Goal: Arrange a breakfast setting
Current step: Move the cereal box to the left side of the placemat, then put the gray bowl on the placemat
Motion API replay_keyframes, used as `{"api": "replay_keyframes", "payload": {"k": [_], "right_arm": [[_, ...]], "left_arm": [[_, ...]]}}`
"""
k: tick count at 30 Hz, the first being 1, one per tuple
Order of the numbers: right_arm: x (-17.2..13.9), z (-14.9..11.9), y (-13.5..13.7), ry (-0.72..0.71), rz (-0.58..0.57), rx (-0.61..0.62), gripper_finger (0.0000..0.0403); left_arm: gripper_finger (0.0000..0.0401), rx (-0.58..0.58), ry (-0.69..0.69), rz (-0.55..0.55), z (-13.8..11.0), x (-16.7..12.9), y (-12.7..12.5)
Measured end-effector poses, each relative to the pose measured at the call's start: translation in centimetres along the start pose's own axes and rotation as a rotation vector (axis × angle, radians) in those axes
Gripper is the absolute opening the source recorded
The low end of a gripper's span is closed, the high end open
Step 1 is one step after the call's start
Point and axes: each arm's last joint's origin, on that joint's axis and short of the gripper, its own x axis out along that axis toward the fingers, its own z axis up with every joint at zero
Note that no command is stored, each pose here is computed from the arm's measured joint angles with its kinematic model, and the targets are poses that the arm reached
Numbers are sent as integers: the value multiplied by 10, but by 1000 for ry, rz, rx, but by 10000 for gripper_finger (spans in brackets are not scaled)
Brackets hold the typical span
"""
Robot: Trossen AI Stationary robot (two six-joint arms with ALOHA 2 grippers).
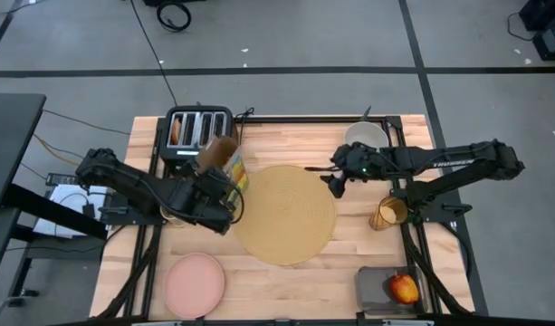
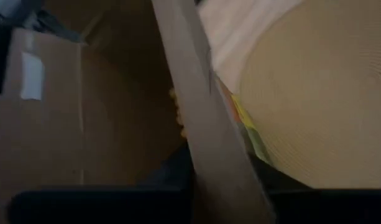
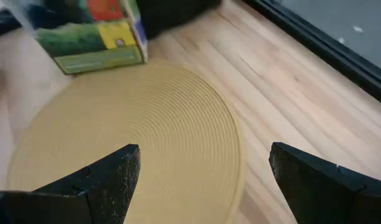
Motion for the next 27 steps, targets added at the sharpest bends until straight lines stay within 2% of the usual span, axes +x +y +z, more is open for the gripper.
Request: {"api": "replay_keyframes", "payload": {"k": [6, 11, 20, 23, 27], "right_arm": [[7, 2, -15, 46, -60, 53, 360], [9, 5, -23, 49, -62, 64, 360], [9, 11, -39, 84, -81, 106, 360], [4, 24, -45, 120, -126, 82, 360], [6, 36, -62, 212, -246, 88, 360]], "left_arm": [[175, -58, 39, -72, 3, -4, 10], [219, -151, -26, -167, 9, -16, 23], [231, -307, -209, -287, 26, -35, 55], [231, -341, -288, -341, 36, -41, 62], [231, -390, -477, -444, 60, -54, 71]]}}
